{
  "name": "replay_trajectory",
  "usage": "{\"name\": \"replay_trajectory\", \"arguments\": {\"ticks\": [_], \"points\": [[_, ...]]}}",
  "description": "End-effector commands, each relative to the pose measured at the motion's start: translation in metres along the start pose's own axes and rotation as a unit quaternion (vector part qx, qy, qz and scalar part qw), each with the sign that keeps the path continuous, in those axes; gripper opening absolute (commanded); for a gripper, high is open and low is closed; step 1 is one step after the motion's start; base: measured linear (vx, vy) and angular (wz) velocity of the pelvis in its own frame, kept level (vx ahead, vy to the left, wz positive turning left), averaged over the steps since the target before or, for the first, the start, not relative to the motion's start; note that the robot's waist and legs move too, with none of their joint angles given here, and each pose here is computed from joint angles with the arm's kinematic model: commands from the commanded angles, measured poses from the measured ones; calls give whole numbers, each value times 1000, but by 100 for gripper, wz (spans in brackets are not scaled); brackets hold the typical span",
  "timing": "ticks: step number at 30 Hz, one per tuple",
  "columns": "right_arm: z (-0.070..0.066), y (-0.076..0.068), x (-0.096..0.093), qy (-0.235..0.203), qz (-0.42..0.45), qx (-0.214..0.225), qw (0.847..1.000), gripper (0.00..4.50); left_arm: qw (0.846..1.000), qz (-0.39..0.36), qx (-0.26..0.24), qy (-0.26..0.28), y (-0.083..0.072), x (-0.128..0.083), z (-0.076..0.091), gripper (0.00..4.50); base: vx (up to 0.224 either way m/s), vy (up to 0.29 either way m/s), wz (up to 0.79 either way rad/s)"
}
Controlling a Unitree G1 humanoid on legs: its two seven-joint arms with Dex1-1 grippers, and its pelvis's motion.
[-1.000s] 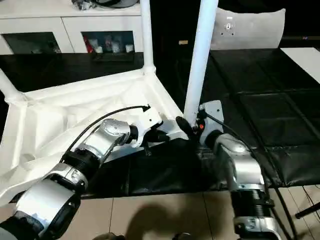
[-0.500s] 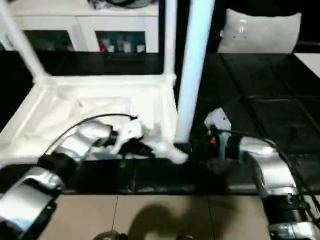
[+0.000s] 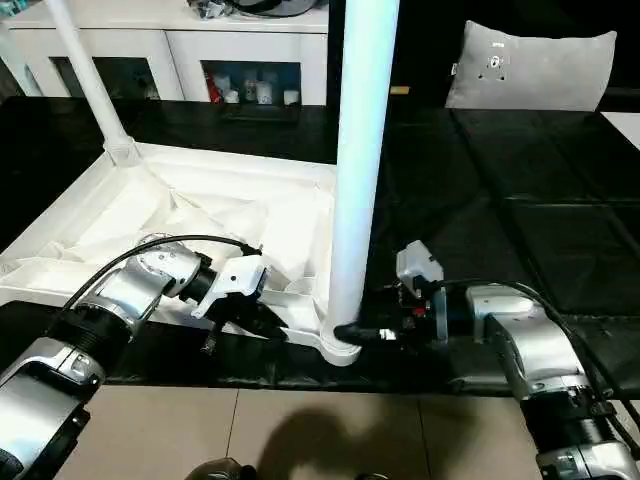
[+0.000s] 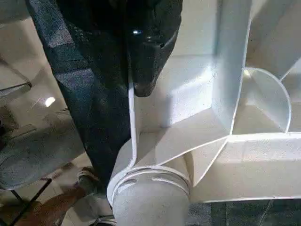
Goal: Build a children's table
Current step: Rotate leg to tighten
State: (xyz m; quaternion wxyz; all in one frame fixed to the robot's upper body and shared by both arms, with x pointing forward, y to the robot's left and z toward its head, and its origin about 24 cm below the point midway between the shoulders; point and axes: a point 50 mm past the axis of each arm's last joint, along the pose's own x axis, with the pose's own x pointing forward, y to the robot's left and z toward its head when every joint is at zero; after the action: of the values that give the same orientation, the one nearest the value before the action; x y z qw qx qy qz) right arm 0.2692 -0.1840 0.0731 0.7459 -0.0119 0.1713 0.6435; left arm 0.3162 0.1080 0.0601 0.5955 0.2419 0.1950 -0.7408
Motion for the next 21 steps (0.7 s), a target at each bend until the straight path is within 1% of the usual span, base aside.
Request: {"name": "replay_trajectory", "arguments": {"ticks": [1, 3, 5, 7, 11, 14, 16, 17, 18, 19, 21], "points": [[5, -1, -2, 4, 11, -3, 1000, 271, 999, -34, 29, 4, -3, 5, 8, 0, 0, 0, 0], [5, -1, -1, 5, 18, 0, 1000, 265, 999, -33, 29, 2, -2, 4, 9, 0, 0, 0, 0], [5, -1, 0, 6, 19, 1, 1000, 229, 999, -32, 29, 2, -2, 4, 9, 0, 0, 0, 0], [5, -1, 1, 6, 24, 3, 1000, 214, 999, -32, 27, 0, -2, 4, 9, 0, 0, 0, 0], [5, -1, 2, 4, 30, 6, 1000, 198, 999, -30, 21, -7, -1, 4, 10, 0, 0, 0, 0], [6, 1, 4, -10, 23, 15, 1000, 196, 999, -21, 6, -27, 0, 4, 13, 0, 0, 0, 0], [7, -2, 8, -22, -12, 23, 999, 195, 999, 1, -15, -37, 5, 7, 16, 0, 0, 0, 0], [7, -10, 12, -25, -64, 37, 997, 195, 999, 28, -22, -39, 10, 10, 19, 0, 0, 0, 0], [6, -11, 12, -25, -75, 40, 996, 195, 998, 33, -24, -39, 11, 10, 19, 0, 0, 0, 0], [6, -18, 16, -24, -123, 43, 991, 195, 996, 66, -36, -43, 18, 13, 22, 0, 0, 0, 0], [6, -21, 18, -24, -148, 46, 988, 195, 994, 89, -46, -50, 22, 16, 25, 0, 0, 0, 0]]}}
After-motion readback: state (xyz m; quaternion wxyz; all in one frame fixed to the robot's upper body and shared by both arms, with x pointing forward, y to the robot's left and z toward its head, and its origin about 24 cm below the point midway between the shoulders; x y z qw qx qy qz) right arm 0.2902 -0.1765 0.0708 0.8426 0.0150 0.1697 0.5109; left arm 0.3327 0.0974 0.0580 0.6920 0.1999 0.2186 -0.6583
